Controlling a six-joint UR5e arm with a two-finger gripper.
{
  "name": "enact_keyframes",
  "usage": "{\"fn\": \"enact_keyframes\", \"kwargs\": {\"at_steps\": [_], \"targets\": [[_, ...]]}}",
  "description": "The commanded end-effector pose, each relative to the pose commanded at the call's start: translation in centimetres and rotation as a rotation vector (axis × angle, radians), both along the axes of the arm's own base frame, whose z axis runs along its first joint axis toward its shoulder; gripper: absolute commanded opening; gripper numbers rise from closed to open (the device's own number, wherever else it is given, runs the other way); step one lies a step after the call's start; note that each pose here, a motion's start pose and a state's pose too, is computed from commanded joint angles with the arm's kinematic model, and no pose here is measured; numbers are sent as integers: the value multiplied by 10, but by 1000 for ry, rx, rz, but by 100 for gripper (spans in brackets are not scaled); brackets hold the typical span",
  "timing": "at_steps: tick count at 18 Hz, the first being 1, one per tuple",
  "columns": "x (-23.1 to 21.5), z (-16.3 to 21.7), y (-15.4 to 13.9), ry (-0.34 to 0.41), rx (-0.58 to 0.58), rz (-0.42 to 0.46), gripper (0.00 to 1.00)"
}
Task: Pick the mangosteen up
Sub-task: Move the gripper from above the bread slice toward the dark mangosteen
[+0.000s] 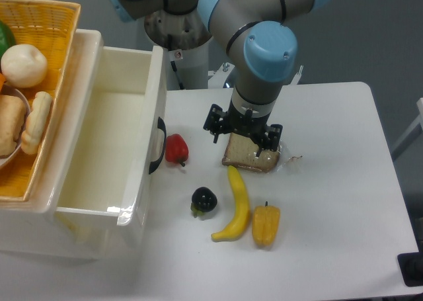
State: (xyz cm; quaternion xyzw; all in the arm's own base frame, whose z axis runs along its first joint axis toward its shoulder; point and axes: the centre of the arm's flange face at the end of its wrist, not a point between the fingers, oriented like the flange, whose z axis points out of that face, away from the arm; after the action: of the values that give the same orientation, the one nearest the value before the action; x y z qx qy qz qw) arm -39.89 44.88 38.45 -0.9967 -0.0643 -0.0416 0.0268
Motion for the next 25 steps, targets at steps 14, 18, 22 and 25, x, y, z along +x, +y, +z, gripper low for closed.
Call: {"fn": "enact_keyframes", "kwargs": {"at_steps": [14,18,22,25], "targets": [[13,-93,55,-82,-60,15,100],[20,-122,70,-122,-84,79,100],[21,-135,77,-119,-77,47,100],[20,-145,78,-123,-72,-88,100]]}}
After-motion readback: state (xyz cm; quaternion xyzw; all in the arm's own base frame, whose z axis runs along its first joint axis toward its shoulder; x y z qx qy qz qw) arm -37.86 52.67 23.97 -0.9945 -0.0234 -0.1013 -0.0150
